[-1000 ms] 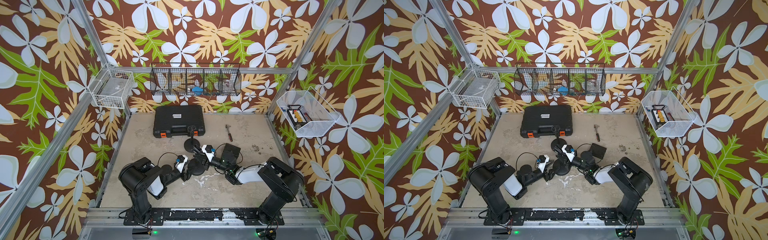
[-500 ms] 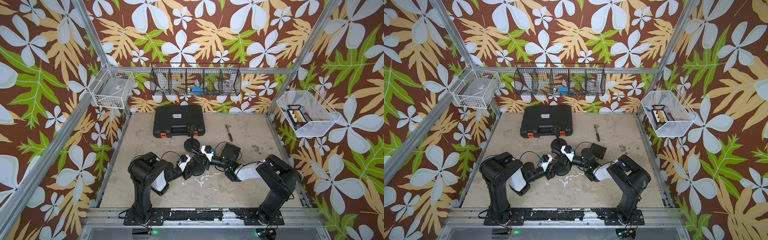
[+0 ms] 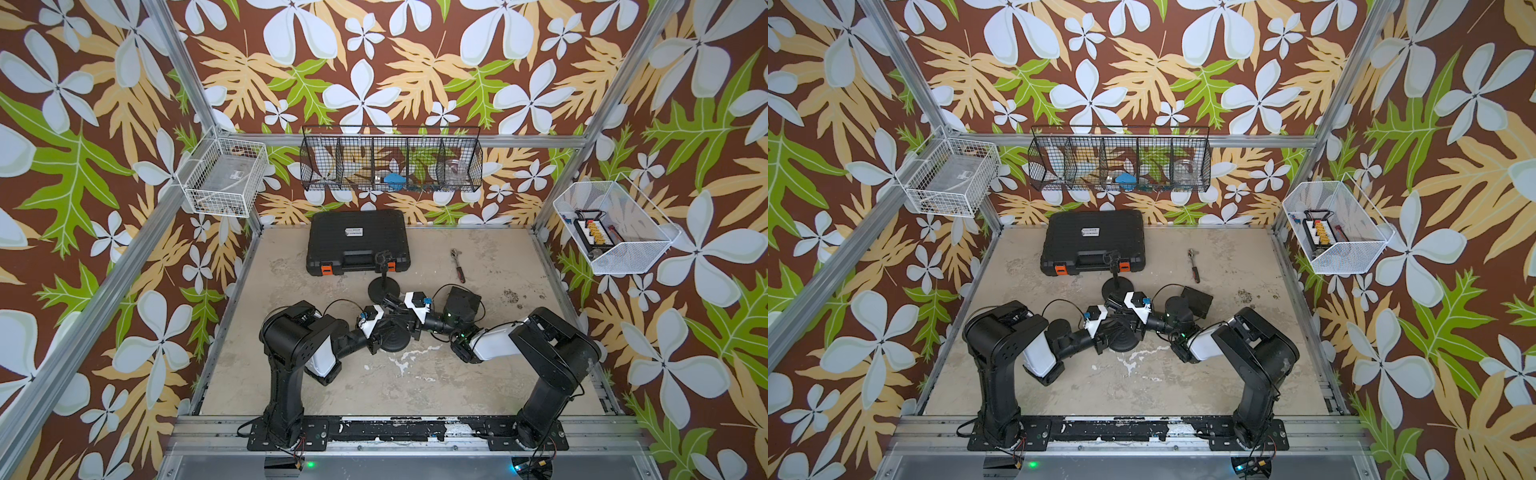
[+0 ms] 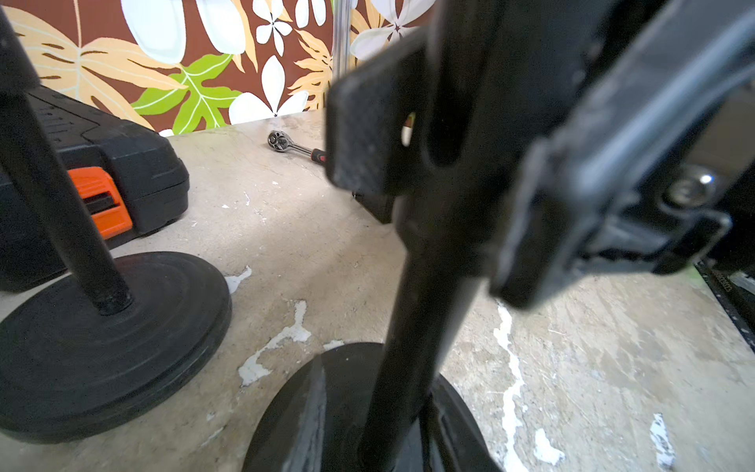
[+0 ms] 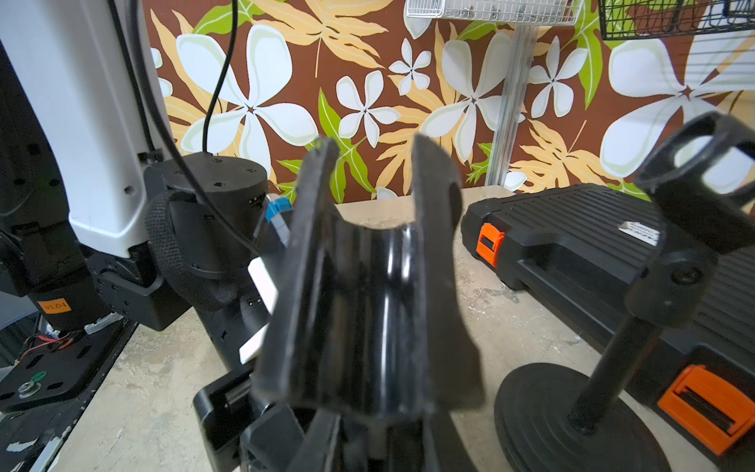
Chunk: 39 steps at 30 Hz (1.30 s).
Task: Assemble a microphone stand
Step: Hold the microphone stand pole at the microphone stand base.
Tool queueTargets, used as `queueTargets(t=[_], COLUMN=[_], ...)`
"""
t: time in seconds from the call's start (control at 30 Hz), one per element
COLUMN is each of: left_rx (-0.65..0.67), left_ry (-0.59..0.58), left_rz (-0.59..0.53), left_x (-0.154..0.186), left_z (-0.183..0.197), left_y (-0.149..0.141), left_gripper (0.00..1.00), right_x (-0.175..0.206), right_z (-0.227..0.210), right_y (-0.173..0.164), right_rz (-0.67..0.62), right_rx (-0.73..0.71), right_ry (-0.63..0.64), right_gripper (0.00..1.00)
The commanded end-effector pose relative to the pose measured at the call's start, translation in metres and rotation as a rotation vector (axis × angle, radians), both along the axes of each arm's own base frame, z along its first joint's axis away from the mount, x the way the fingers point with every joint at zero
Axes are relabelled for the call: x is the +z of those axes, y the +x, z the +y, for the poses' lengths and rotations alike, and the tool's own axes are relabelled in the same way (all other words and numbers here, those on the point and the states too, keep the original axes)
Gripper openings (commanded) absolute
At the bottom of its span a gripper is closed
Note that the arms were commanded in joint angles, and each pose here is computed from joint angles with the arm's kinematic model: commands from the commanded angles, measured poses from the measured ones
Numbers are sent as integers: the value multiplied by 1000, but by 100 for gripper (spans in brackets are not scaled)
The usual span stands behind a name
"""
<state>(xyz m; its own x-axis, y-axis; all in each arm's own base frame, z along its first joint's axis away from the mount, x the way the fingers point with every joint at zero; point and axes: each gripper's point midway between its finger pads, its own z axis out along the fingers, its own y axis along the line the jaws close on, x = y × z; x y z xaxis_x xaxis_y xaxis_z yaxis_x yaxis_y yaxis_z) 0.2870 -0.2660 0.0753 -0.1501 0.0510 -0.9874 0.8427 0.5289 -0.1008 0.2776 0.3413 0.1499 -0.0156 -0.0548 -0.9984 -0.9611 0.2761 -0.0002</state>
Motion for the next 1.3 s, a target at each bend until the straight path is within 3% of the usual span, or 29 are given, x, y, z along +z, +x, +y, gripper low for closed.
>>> queueTargets(t=[0.0,0.2,0.37,0.67,0.87,1.03,1.13,1.27], left_rx=[-39,-46,-51,-53,-56,-43,-45,-57], left_ry=[-7,-2,2,8,11,33,38,19], left_rz=[-30,-31,-23,-21,-23,-24,-29,-32], left_x=[4,2,-3,-10,-11,-19,-19,-13], left_z=[-5,-7,-8,-9,-10,-8,-7,-8], left_y=[-3,-1,0,1,1,2,2,0], left_gripper=[38,35,27,25,10,5,6,21], right_x=[-42,-46,-45,-45,-47,-45,-45,-48], right_z=[-4,-5,-5,-5,-4,-3,-3,-3], right_y=[-12,-15,-16,-16,-15,-15,-15,-16], right_rz=[206,213,210,214,223,216,210,215], right_rx=[24,32,34,36,35,44,42,45], right_ry=[-94,-94,-90,-81,-81,-82,-83,-89], right_gripper=[0,0,0,0,0,6,6,2])
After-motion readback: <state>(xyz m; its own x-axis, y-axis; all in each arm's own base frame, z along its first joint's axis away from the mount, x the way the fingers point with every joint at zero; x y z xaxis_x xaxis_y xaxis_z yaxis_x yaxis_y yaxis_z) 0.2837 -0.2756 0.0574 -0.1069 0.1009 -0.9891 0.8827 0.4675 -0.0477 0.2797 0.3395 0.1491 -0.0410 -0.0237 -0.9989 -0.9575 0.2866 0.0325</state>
